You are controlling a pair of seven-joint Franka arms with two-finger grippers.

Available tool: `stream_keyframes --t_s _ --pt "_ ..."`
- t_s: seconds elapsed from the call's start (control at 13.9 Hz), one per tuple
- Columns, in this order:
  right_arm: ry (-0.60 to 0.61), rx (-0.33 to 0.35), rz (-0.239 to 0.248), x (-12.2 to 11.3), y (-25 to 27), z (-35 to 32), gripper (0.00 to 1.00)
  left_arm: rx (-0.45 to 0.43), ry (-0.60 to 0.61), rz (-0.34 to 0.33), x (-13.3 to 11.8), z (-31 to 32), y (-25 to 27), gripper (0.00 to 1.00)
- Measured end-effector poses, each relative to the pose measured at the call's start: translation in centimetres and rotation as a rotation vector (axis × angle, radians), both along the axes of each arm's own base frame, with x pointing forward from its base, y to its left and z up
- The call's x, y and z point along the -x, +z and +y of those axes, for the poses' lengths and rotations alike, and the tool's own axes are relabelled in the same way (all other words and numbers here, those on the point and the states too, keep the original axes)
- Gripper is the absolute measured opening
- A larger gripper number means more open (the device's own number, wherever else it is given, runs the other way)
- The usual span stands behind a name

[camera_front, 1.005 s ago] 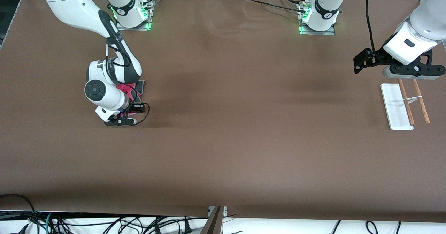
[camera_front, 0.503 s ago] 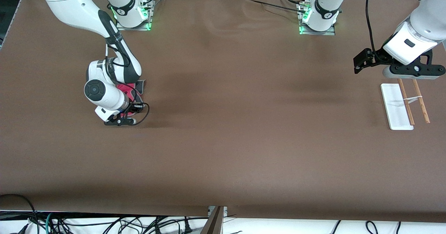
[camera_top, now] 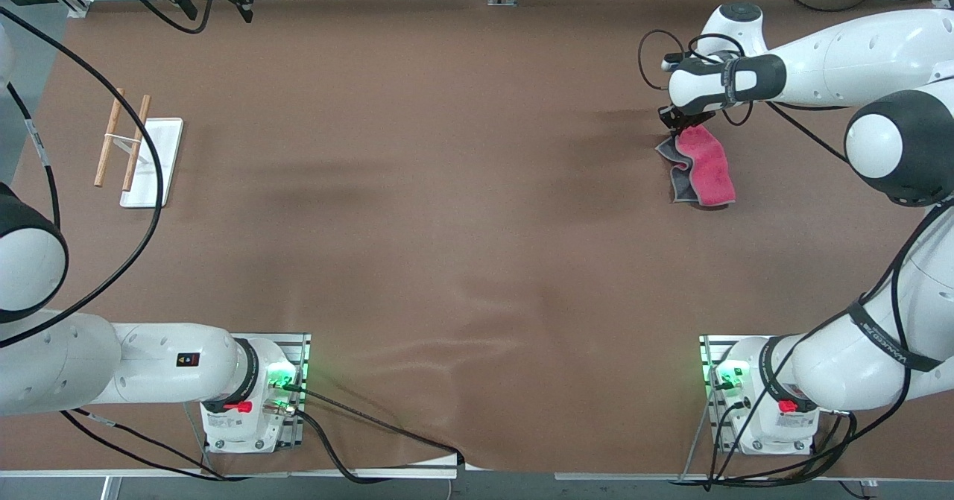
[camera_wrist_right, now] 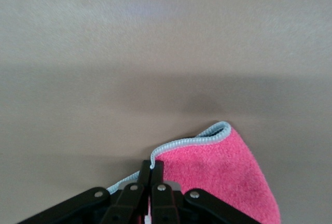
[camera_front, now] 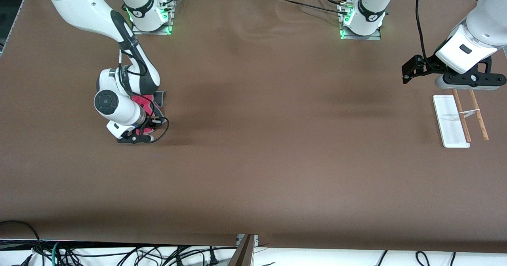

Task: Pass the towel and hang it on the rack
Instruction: 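Lift the towel with the right gripper toward the table's middle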

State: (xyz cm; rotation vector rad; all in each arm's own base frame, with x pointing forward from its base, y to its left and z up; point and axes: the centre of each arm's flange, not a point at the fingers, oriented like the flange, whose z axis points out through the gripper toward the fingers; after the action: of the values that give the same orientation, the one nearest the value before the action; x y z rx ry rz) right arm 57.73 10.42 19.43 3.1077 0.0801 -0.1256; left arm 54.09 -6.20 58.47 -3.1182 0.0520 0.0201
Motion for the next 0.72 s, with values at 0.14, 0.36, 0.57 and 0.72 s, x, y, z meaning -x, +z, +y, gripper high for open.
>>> stream_keyframes --t_s 0.14,0.36,0.57,0.72 --pt "0.000 -0.001 0.028 -0.5 2.3 0.5 0.03 0.000 0.000 0.000 0.0 0.0 0.0 1.00" --pt "-0.037 -0.023 0.113 -1.4 7.8 2.9 0.03 0.000 0.000 0.000 0.0 0.0 0.0 1.00" --pt "-0.116 -0.108 0.213 -2.1 13.4 5.2 0.03 0.000 0.000 0.000 0.0 0.0 0.0 1.00" --pt "-0.178 -0.163 0.266 -2.5 16.7 6.5 0.03 0.000 0.000 0.000 0.0 0.0 0.0 1.00"
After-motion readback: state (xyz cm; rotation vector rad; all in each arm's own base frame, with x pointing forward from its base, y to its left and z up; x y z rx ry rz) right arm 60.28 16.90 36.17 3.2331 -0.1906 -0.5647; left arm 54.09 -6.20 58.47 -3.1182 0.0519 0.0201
